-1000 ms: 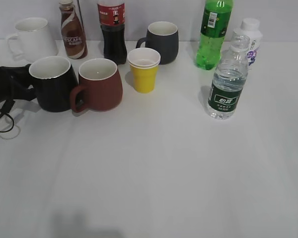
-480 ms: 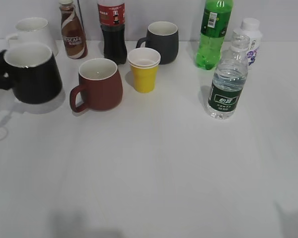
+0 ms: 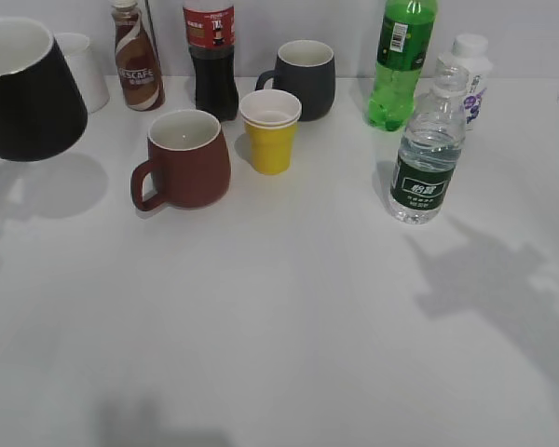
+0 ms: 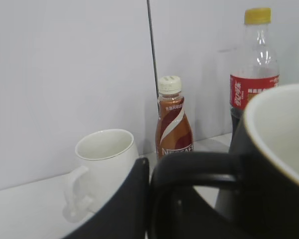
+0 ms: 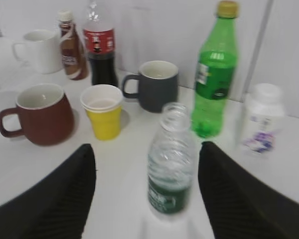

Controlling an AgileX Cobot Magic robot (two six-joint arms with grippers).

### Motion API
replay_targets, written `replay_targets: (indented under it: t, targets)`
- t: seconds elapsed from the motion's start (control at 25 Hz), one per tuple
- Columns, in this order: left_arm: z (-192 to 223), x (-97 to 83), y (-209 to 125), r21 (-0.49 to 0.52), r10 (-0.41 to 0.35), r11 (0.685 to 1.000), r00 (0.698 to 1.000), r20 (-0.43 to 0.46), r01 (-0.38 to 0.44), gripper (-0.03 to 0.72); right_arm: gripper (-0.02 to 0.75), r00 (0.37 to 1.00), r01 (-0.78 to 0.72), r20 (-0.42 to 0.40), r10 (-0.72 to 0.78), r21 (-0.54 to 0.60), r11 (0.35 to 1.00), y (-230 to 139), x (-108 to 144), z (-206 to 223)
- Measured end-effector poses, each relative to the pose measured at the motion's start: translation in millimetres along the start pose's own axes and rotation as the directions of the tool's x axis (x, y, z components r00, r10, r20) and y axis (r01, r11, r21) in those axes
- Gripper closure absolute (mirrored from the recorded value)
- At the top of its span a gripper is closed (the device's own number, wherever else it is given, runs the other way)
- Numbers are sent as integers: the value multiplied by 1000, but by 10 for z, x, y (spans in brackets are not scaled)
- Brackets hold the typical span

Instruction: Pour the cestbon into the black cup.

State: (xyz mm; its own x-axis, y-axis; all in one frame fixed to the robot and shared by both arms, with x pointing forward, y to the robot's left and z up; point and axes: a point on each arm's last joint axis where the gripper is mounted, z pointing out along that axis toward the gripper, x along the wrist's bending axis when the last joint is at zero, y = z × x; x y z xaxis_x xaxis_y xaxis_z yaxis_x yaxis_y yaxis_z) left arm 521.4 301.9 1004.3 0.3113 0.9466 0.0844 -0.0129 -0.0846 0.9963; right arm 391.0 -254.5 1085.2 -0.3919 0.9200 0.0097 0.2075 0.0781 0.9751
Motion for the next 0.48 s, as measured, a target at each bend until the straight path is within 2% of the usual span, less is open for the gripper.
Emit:
replay_targets:
  t: [0.24, 0.36, 0.48]
  targets:
    - [-107, -37, 65, 2, -16, 1000, 1000, -11, 16, 651, 253, 994, 43, -109, -31, 111, 993, -299, -48, 545]
    - [-114, -43, 73, 0, -23, 1000, 1000, -9, 23, 651, 267, 992, 16, -124, 6, 181, 983, -440, -70, 696]
    - [-114, -44, 71, 1, -27, 1000, 1000, -7, 27, 651, 320, 992, 4, -127, 23, 212, 977, -494, -84, 768]
